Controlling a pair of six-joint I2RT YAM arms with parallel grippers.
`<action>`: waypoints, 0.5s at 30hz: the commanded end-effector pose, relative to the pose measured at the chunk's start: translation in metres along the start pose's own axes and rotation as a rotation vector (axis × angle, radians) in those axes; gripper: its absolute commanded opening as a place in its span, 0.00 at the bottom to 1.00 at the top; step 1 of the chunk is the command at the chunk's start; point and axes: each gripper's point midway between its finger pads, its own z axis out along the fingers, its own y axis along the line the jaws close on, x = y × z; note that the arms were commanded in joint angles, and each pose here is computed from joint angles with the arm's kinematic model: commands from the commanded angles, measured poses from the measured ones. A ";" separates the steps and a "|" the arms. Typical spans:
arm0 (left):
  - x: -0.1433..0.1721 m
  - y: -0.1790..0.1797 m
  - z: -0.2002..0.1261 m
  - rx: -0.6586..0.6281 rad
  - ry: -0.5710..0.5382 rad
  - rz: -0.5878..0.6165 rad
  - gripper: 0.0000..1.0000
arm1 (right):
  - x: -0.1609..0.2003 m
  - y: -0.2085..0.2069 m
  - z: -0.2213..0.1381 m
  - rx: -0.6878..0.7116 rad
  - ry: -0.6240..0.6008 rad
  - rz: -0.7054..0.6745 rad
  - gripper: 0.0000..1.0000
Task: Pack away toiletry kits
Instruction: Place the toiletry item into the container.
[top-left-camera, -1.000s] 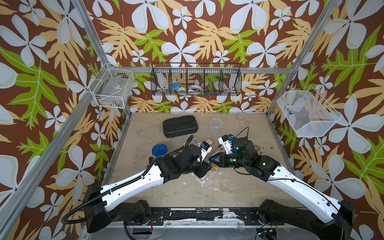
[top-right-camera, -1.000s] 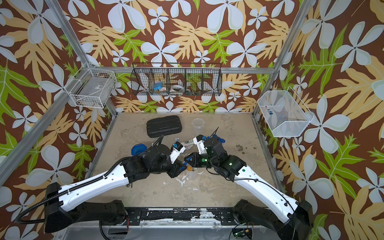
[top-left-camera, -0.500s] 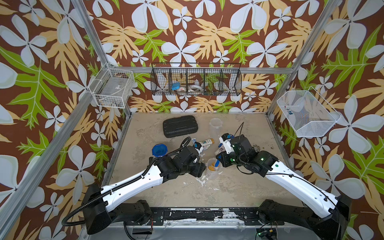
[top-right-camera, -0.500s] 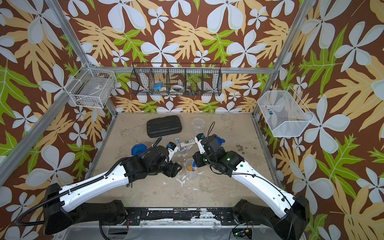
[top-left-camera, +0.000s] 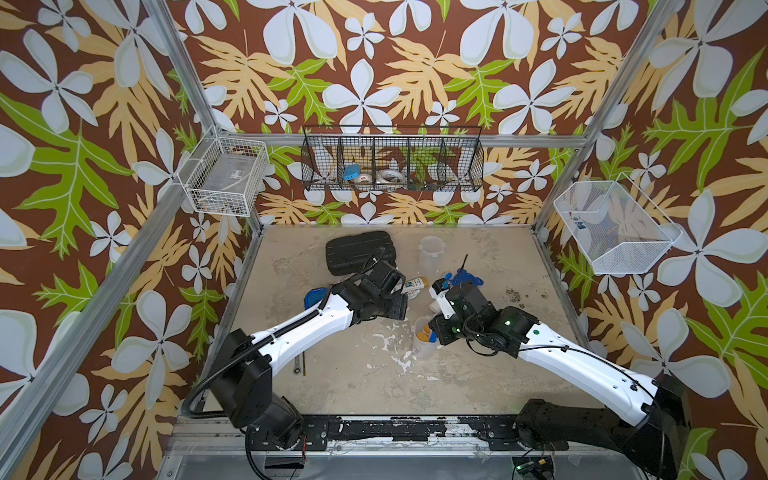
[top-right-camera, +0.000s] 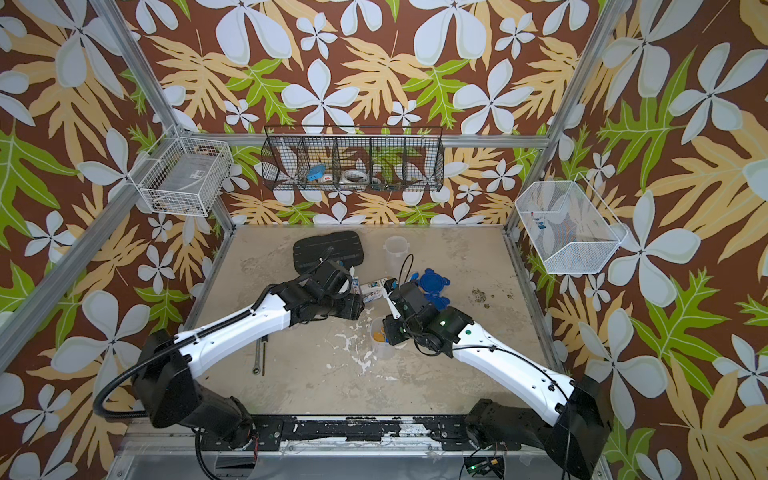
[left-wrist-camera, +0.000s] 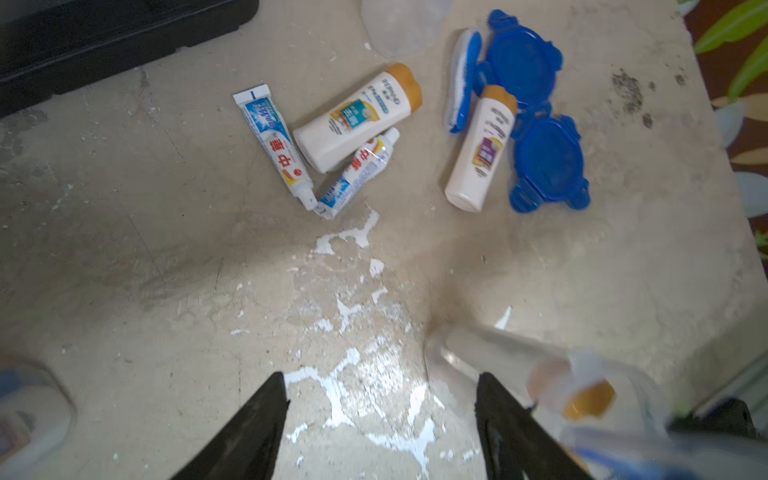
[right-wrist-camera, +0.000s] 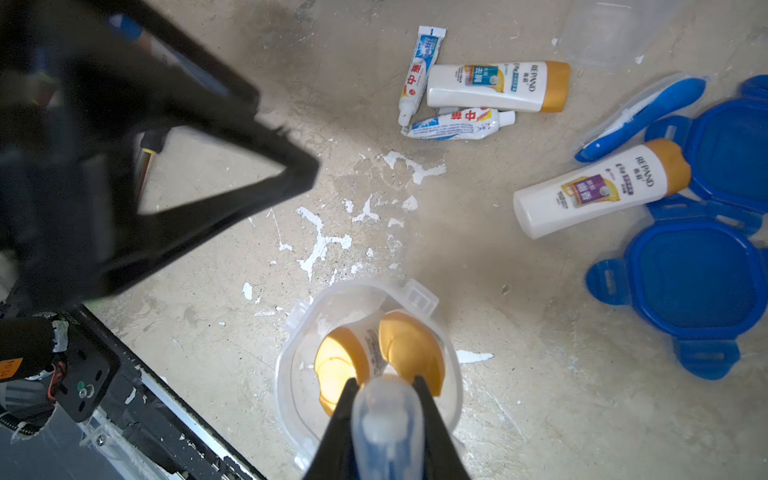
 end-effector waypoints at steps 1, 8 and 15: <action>-0.011 0.017 0.028 -0.051 0.029 -0.103 0.71 | -0.003 -0.006 0.002 0.047 -0.026 -0.013 0.18; -0.033 0.033 0.086 -0.115 0.042 -0.112 0.63 | -0.002 -0.011 0.002 0.071 -0.038 0.004 0.28; -0.040 0.043 0.121 -0.179 0.088 -0.122 0.58 | -0.008 -0.008 -0.005 0.059 -0.058 0.002 0.36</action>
